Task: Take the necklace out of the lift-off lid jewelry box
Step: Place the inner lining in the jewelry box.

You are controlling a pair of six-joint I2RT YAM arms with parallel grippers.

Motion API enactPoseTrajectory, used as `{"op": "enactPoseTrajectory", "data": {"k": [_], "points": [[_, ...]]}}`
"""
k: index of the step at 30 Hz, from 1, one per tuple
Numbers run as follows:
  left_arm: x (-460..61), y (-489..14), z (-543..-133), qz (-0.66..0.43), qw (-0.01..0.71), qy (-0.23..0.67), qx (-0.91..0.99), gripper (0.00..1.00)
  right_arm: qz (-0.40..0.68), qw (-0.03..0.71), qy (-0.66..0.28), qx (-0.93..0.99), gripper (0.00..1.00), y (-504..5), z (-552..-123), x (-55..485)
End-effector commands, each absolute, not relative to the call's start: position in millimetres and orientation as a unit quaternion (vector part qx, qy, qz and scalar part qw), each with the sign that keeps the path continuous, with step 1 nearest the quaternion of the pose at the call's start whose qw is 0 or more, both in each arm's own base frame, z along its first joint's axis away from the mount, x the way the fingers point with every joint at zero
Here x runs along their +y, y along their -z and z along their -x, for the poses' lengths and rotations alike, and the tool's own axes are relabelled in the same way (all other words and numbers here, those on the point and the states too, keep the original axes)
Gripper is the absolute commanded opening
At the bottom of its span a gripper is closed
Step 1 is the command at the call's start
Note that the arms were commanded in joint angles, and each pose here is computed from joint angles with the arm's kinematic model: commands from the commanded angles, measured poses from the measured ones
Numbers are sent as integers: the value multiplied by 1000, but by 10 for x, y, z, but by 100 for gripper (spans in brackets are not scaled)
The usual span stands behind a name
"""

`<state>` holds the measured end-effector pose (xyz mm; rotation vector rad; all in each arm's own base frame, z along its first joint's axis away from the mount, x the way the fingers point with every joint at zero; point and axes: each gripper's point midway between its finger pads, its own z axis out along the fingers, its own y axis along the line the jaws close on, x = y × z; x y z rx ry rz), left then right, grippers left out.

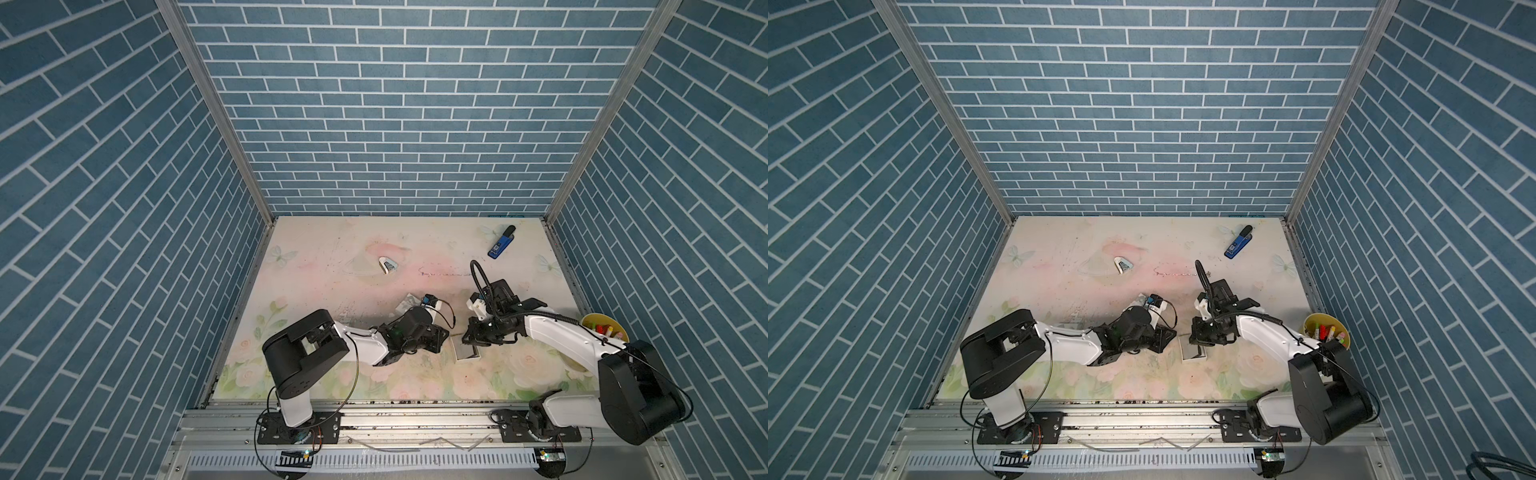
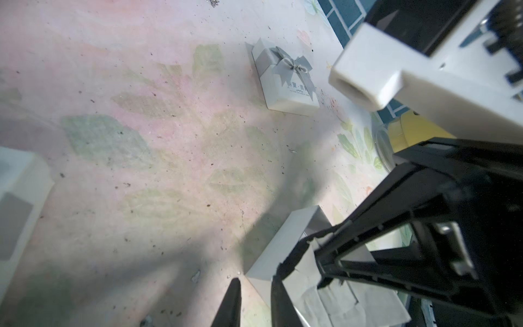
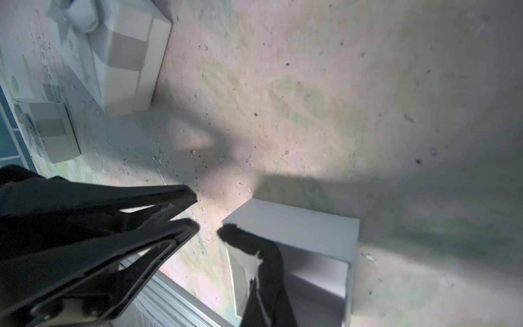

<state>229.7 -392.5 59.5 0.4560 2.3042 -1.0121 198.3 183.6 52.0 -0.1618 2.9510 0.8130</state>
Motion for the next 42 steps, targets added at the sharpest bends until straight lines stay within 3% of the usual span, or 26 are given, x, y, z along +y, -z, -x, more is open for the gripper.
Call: {"op": "enactPoseTrajectory", "data": {"k": [1, 9, 13, 19, 22, 29, 42], "points": [[-3824, -598, -2292, -166, 291, 367, 868, 22, 32, 49, -259, 964, 1, -486, -2008, 1805], [-3706, -709, -2275, -166, 300, 354, 870, 23, 30, 63, -239, 969, 38, -531, -2059, 1743], [-3655, -766, -2267, -172, 303, 343, 872, 23, 34, 70, -221, 972, 47, -619, -2064, 1677], [-3607, -831, -2245, -180, 303, 333, 875, 23, 40, 73, -205, 975, 52, -818, -2002, 1596], [-3610, -829, -2216, -183, 298, 330, 877, 23, 41, 74, -195, 977, 51, -932, -1969, 1540], [-3790, -882, -2034, -214, 297, 311, 877, 23, 27, 70, -176, 981, 24, -964, -1807, 1504], [-4107, -827, -2033, -206, 294, 338, 870, 22, 56, 59, -142, 987, 6, -650, -1877, 1542]]}}
